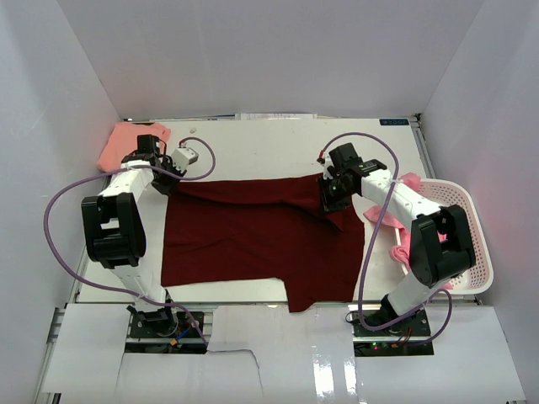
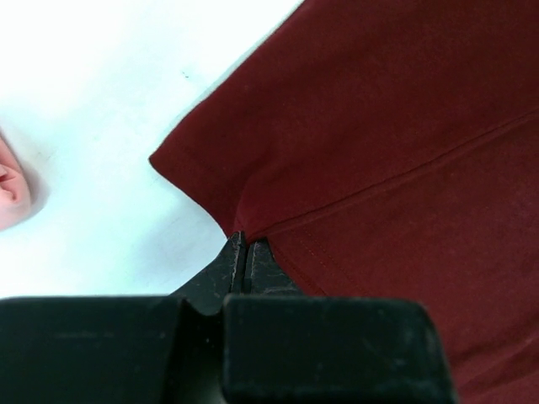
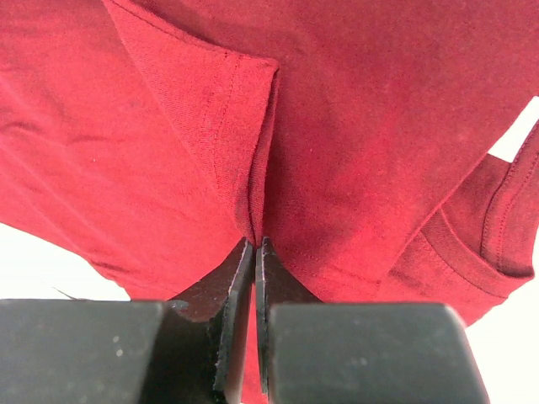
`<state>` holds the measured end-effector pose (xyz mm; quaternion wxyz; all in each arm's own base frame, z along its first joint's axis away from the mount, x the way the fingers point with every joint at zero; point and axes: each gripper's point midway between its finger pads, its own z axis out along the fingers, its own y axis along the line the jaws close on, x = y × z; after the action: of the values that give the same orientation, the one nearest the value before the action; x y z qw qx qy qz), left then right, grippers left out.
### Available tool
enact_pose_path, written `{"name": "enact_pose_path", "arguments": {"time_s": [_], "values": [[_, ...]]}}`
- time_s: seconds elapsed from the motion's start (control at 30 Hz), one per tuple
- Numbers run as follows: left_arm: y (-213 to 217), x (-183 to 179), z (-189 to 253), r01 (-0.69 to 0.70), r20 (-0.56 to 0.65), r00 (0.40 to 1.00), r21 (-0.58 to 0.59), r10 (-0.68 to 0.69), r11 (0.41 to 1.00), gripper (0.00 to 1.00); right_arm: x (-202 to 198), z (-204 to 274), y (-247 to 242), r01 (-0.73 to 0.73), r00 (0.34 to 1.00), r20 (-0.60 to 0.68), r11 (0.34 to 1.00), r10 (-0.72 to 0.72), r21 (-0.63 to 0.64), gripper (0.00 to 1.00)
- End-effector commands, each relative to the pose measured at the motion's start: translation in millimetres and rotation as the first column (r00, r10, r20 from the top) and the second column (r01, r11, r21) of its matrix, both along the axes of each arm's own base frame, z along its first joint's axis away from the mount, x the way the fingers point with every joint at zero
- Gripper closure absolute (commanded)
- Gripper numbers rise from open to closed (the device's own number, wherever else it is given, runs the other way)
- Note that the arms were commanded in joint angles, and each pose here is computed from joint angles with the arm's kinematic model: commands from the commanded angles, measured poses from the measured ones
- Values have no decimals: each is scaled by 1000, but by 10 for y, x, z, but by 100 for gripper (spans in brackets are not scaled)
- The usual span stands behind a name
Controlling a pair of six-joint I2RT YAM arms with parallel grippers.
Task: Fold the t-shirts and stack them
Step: Fold the flattened tshirt in 1/3 of the way
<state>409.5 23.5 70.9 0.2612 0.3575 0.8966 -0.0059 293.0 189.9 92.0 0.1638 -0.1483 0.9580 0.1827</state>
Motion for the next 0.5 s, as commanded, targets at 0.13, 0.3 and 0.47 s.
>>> {"name": "enact_pose_path", "arguments": {"time_s": [0.13, 0.3, 0.47], "values": [[-41, -29, 135, 13, 47, 999, 8, -13, 1000, 100, -159, -169, 26, -33, 997, -70, 999, 32, -13, 91], [-18, -80, 72, 5, 35, 999, 20, -6, 1000, 100, -203, -320, 0, -40, 993, -116, 998, 35, -49, 90], [25, -93, 52, -13, 38, 999, 40, 11, 999, 100, -234, -389, 7, -51, 988, -145, 997, 41, -63, 88]]}}
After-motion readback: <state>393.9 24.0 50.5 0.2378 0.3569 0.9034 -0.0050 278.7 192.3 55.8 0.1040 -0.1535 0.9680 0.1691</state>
